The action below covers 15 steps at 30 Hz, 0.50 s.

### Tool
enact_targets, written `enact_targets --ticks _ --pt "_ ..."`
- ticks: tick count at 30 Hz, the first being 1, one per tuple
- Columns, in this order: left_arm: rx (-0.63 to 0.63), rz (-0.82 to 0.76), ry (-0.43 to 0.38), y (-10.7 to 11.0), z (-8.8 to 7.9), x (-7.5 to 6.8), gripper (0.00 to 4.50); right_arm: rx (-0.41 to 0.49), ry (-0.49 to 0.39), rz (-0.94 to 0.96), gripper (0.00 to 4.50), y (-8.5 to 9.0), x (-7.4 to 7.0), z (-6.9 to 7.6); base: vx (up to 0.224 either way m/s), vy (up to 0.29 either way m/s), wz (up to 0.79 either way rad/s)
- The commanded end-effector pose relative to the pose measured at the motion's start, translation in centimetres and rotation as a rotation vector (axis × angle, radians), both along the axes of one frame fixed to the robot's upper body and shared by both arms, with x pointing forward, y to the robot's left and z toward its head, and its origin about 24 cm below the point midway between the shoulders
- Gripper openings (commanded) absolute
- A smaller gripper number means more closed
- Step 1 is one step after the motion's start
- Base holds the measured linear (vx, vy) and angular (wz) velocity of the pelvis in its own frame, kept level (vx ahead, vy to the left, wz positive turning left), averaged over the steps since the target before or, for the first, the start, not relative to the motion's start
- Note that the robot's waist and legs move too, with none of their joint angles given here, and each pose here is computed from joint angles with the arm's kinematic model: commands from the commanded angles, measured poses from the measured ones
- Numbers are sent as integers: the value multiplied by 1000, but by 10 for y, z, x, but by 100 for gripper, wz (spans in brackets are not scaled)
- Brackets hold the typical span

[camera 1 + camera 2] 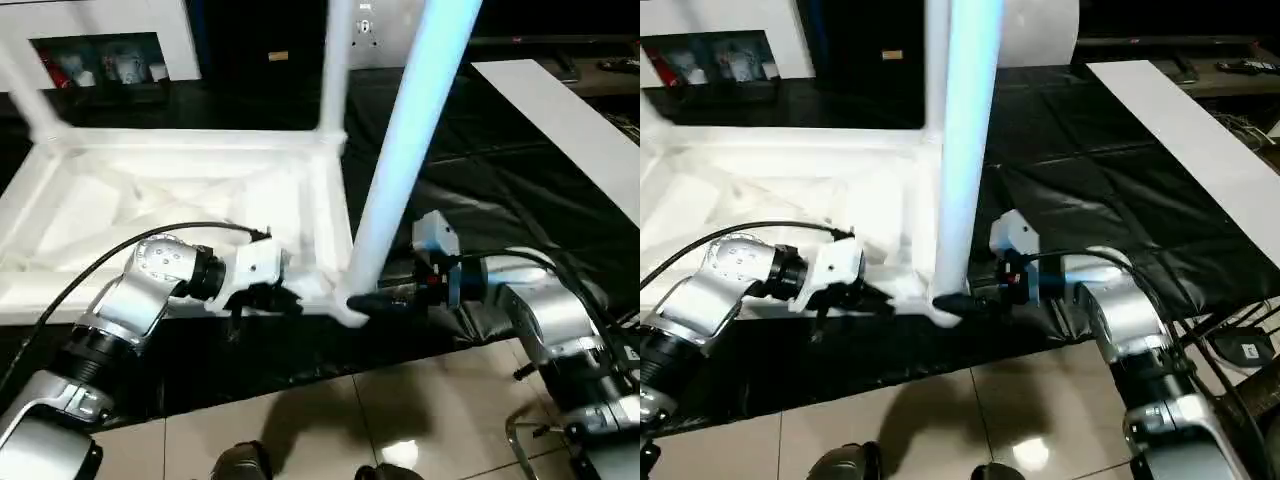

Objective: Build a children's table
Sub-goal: Rotate leg to tighten

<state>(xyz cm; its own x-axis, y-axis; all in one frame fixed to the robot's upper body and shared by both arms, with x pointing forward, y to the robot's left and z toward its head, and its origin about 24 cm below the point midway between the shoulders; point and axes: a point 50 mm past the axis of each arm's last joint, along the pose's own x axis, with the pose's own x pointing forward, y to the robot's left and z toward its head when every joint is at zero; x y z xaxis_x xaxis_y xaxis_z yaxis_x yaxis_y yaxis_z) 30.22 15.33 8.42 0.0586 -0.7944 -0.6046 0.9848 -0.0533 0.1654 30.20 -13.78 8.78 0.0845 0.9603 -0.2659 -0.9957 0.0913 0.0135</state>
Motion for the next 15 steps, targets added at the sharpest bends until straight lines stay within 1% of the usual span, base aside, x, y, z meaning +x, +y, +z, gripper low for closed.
enact_targets --ticks 1,2,4,5,6,8,9,10,11,13,15 --pt "42 -87 10 -7 -1 -4 0 -7 7 31 353 -1 1 2 0 0 0" --pt "42 -92 10 -7 0 -4 0 -6 18 47 335 -1 1 1 0 0 0" --pt "42 -96 11 -7 0 -4 0 -4 29 68 326 0 0 1 0 0 0" --pt "43 -97 11 -6 0 -4 0 -4 31 73 308 0 0 1 0 0 0" --pt "44 -99 10 -6 0 -4 0 -1 38 84 301 0 -1 1 0 0 0" --pt "46 -100 11 -6 0 -4 0 -2 45 95 301 0 -1 1 0 0 0" --pt "47 -100 11 -5 0 -4 0 -5 49 103 275 0 -1 1 0 0 0" --pt "49 -100 12 -5 0 -4 0 -7 52 110 275 0 -2 0 0 0 0" --pt "49 -101 12 -5 0 -4 0 -7 53 111 261 0 -2 0 0 0 0" --pt "52 -101 15 -4 -1 -4 0 -8 61 122 261 0 -2 0 0 0 0" --pt "55 -101 17 -3 -1 -4 0 -9 67 130 232 1 -2 -1 0 0 0"
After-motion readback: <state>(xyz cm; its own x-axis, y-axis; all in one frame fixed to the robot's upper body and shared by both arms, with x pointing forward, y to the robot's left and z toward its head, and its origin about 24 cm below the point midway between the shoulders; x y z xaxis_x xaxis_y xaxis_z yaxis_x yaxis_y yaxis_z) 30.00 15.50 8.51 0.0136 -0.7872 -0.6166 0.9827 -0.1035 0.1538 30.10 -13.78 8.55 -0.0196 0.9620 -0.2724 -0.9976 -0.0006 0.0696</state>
